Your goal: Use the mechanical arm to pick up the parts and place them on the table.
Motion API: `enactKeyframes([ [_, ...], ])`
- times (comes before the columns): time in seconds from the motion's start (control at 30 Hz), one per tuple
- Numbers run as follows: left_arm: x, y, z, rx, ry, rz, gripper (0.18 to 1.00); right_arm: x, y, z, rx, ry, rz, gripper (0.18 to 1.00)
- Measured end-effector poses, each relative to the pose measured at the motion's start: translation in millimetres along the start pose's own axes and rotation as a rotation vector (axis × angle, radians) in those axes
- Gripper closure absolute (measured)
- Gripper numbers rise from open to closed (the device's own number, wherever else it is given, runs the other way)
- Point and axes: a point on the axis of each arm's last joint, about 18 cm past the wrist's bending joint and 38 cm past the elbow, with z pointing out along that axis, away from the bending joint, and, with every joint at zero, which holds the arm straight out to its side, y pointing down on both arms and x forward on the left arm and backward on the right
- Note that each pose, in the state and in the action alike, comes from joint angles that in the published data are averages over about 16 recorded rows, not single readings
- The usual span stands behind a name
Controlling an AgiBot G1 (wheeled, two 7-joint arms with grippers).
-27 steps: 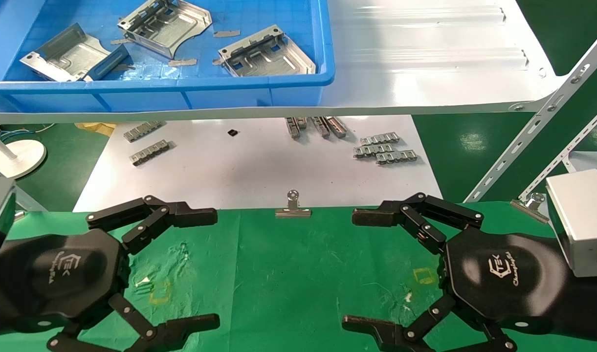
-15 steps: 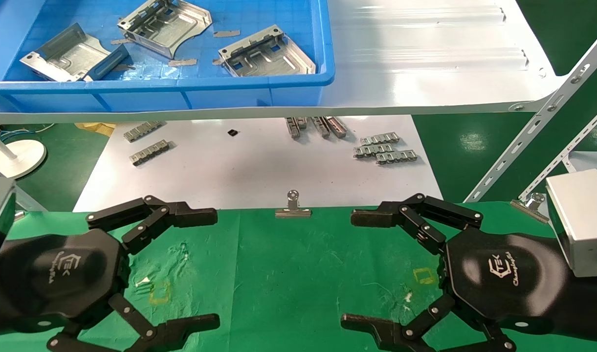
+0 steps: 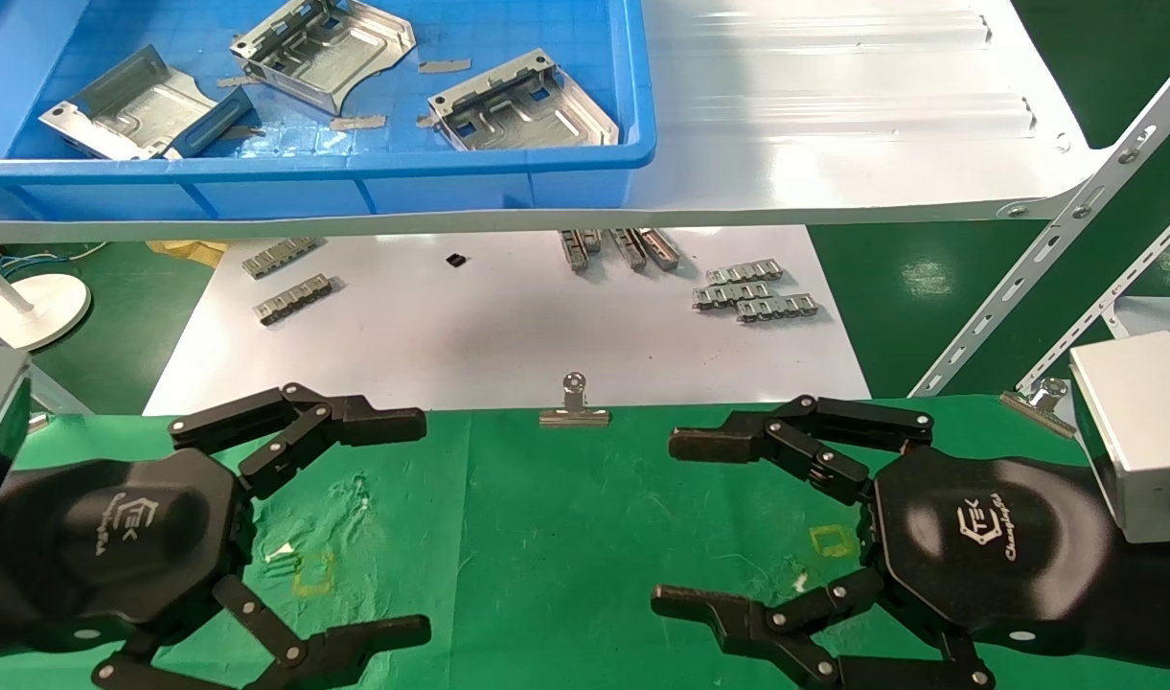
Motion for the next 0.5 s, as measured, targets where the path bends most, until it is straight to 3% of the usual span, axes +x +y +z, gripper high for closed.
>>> enactKeyframes([
  [0.5, 0.1, 0.0, 0.0, 0.000, 0.000, 0.000, 0.184, 0.0, 0.0, 0.0, 0.000, 0.000, 0.000, 0.709],
])
